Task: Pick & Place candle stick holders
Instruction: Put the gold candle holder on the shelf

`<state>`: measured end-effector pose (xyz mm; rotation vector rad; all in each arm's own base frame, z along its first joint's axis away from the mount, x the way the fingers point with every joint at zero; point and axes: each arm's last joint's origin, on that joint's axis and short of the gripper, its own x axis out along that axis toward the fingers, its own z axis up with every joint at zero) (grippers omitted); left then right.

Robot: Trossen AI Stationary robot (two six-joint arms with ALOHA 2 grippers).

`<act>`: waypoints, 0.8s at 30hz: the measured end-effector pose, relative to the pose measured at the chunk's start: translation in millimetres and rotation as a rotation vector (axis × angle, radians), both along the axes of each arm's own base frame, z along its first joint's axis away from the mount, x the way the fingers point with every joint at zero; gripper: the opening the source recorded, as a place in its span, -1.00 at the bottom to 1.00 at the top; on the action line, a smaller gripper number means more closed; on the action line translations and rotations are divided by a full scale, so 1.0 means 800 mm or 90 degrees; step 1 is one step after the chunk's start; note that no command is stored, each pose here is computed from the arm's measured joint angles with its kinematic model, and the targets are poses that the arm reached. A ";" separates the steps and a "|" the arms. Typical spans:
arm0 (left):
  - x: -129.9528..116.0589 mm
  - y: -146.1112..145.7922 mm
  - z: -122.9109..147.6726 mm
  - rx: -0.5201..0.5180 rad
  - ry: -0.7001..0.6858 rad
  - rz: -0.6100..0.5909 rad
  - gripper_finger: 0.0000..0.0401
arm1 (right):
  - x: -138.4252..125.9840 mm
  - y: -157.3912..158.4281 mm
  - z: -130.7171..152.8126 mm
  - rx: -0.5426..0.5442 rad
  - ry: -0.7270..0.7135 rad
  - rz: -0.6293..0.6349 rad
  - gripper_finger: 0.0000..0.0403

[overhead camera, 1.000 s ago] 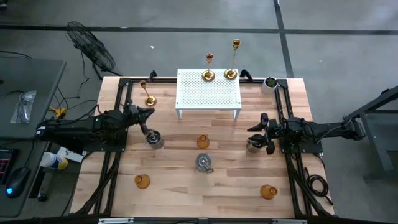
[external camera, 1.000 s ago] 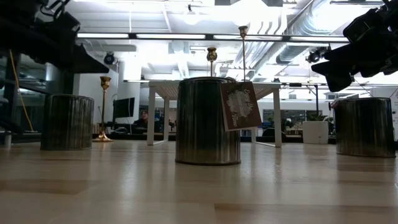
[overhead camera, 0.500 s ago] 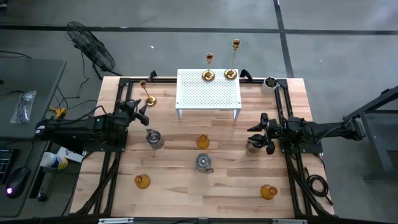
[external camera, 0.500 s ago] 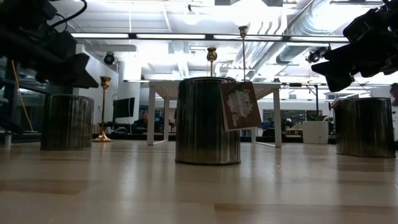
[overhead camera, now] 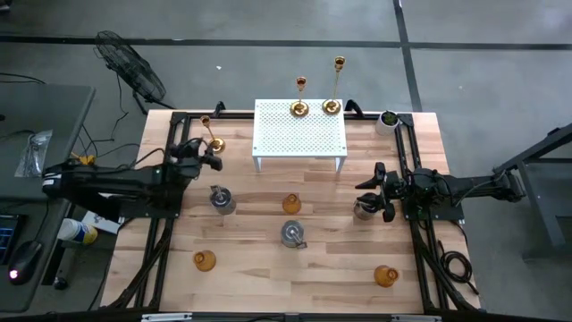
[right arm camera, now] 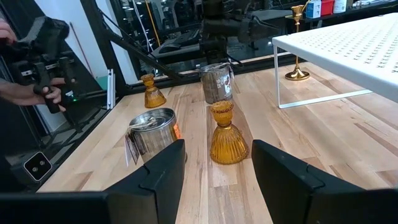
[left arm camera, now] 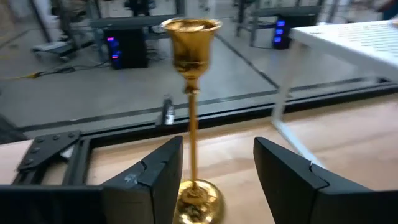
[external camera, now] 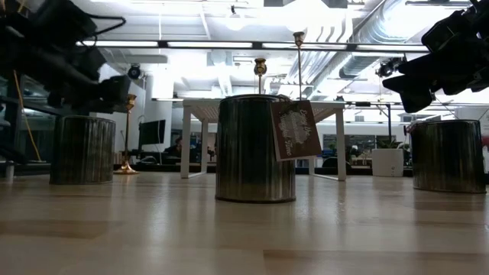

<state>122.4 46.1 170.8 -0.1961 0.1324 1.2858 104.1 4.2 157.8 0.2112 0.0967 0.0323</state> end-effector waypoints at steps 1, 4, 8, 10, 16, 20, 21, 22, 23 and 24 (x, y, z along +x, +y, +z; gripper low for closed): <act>0.002 0.004 -0.001 0.000 0.000 0.013 -0.04 | 0.000 0.000 0.000 0.000 0.000 0.000 -0.11; 0.007 0.014 -0.005 -0.001 0.000 0.045 -0.04 | 0.000 0.000 0.000 0.000 0.000 0.000 -0.11; 0.015 0.024 -0.010 -0.004 -0.006 0.065 -0.04 | 0.000 0.000 0.000 0.000 0.000 0.000 -0.11; 0.020 0.028 -0.013 -0.003 -0.010 0.075 -0.04 | 0.000 0.000 0.000 0.000 0.000 0.000 -0.11; 0.032 0.040 -0.019 0.005 -0.040 0.100 -0.04 | 0.000 0.000 0.000 0.000 0.000 0.000 -0.11; 0.038 0.049 -0.024 0.000 -0.055 0.097 -0.04 | 0.000 0.000 0.000 0.000 0.000 0.000 -0.11; 0.039 0.051 -0.026 -0.002 -0.059 0.097 -0.04 | 0.000 0.000 0.000 0.000 0.000 0.000 -0.11; 0.040 0.053 -0.027 -0.004 -0.060 0.095 -0.04 | 0.000 0.000 0.000 0.000 0.000 0.000 -0.11; 0.041 0.055 -0.029 -0.005 -0.059 0.098 -0.04 | 0.000 0.000 0.000 0.000 0.000 0.000 -0.11; 0.041 0.057 -0.030 -0.005 -0.059 0.102 -0.04 | 0.000 0.000 0.000 0.000 0.000 0.000 -0.11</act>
